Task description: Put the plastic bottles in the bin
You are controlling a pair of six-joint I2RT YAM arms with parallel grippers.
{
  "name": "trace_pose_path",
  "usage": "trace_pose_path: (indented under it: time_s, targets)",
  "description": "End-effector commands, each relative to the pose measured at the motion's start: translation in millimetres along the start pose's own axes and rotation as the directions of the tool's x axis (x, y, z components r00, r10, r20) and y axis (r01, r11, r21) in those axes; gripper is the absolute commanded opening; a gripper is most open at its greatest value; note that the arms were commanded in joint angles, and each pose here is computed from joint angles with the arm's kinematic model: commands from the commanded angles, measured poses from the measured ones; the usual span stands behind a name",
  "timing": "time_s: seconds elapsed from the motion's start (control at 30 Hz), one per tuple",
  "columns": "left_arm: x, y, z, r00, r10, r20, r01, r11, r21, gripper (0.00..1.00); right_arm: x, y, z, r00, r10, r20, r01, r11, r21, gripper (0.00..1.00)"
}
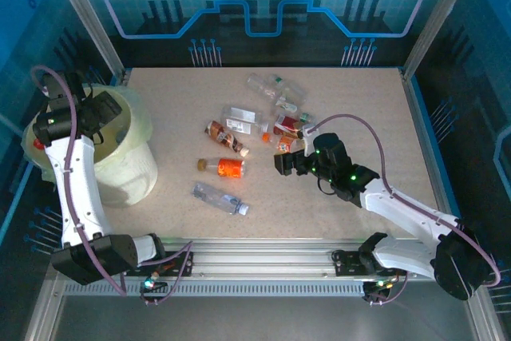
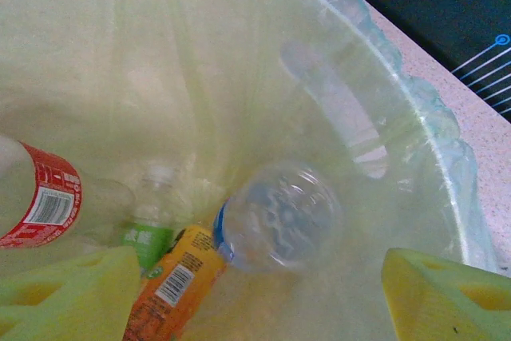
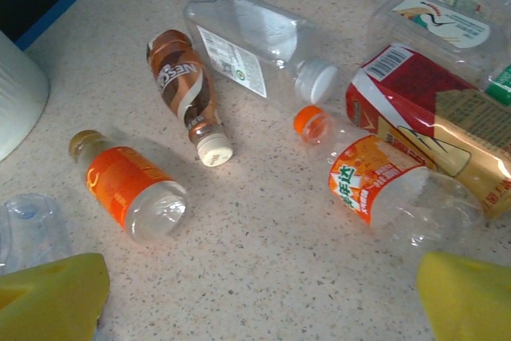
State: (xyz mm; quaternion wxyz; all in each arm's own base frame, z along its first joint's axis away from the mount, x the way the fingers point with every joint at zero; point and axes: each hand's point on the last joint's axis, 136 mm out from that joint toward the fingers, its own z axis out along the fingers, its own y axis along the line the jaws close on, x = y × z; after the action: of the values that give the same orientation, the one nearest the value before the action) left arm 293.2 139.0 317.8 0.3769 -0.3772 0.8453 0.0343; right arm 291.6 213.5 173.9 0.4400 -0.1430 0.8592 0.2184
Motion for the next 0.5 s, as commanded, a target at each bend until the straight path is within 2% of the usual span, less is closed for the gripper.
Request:
trace_pose_path:
  time_s: [0.0, 0.13, 0.3, 0.47]
  targets:
    - [-9, -20, -19, 0.999, -0.004, 0.049, 0.0, 0.996, 0.088, 0.83, -6, -8, -4, 1.0, 0.024, 0.02, -0.025, 0.998, 0.059, 1.0]
    - [-10, -44, -36, 0.996, 0.017, 0.082, -0.033, 0.982, 0.188, 0.86, -2, -22, -3, 0.999, 0.045, 0.01, -0.046, 0.994, 0.098, 1.0]
    - [-8, -82, -62, 0.991, 0.055, 0.122, -0.094, 0.934, 0.344, 0.93, 1, -56, -4, 0.993, 0.116, -0.021, -0.111, 0.981, 0.16, 1.0]
    - [-3, -124, -90, 0.986, 0.059, 0.156, -0.135, 0.831, 0.54, 0.99, 5, -80, 0, 0.988, 0.135, -0.077, -0.121, 0.979, 0.163, 1.0]
